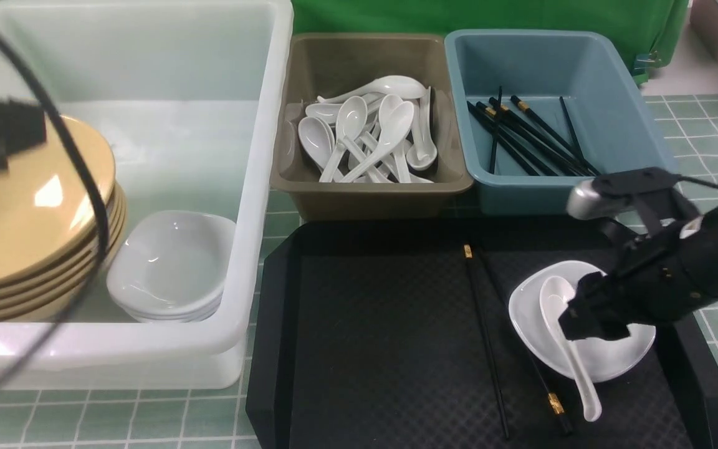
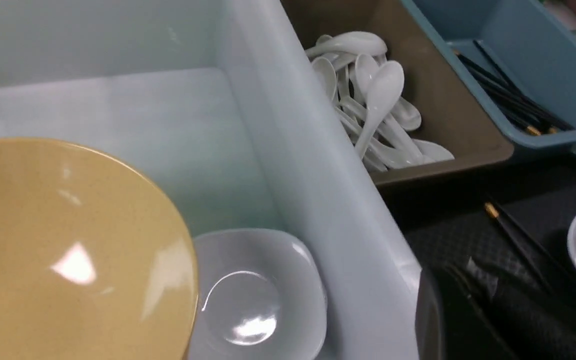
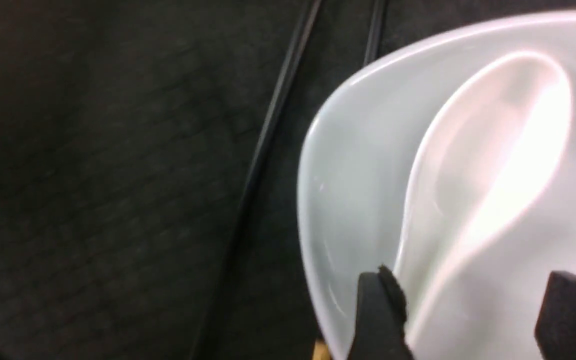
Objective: On blue table put chopsticks spoon bowls plates into blue grey white boxes.
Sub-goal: 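Reach down and grasp the white spoon resting in the bowl with the right gripper, then place the white spoon into the bin of spoons with the right gripper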
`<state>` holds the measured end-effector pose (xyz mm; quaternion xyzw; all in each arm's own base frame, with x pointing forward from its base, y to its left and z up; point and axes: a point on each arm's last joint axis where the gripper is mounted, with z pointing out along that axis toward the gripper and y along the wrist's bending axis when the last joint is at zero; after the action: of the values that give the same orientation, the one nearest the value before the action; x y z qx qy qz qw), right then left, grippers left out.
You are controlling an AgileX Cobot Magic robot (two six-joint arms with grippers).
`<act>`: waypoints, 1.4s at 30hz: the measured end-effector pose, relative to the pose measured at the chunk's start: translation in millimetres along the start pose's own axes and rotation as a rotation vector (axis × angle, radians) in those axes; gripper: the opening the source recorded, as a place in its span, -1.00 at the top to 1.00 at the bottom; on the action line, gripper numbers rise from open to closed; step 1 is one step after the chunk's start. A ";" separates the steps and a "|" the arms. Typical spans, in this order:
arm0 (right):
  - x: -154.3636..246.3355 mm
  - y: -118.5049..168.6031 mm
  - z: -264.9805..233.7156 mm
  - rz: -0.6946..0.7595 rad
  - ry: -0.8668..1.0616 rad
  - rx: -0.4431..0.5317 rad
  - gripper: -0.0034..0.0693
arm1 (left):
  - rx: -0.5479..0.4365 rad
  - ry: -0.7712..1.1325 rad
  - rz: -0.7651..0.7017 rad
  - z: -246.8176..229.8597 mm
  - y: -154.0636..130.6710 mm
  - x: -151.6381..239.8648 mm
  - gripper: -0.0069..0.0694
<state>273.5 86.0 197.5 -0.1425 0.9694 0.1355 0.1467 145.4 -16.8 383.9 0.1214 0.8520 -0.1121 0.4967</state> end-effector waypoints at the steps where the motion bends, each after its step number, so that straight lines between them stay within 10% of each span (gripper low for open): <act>1: -0.3 -1.1 5.6 0.005 0.017 0.000 -0.33 | -0.025 -0.011 0.021 -2.5 -1.1 8.5 0.81; 16: -13.2 1.5 11.7 -0.043 0.127 -0.047 0.24 | -0.399 -0.398 0.095 -16.1 7.3 89.5 0.81; 28: -122.9 104.1 -64.4 -0.416 -0.502 -0.139 0.24 | -0.414 -0.493 -0.030 -14.7 11.0 95.5 0.81; 34: -204.4 136.6 -18.9 -0.460 -0.829 -0.048 0.24 | -0.420 -0.482 -0.039 -10.7 12.5 101.9 0.81; 42: -241.2 135.1 74.4 -0.471 -0.768 -0.057 0.21 | -0.429 -0.493 -0.047 -10.5 13.5 102.4 0.81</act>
<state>470.1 290.3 236.8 -0.3025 0.7819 0.1681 0.5186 92.2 9.1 298.5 -0.0365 0.7130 0.0324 0.6994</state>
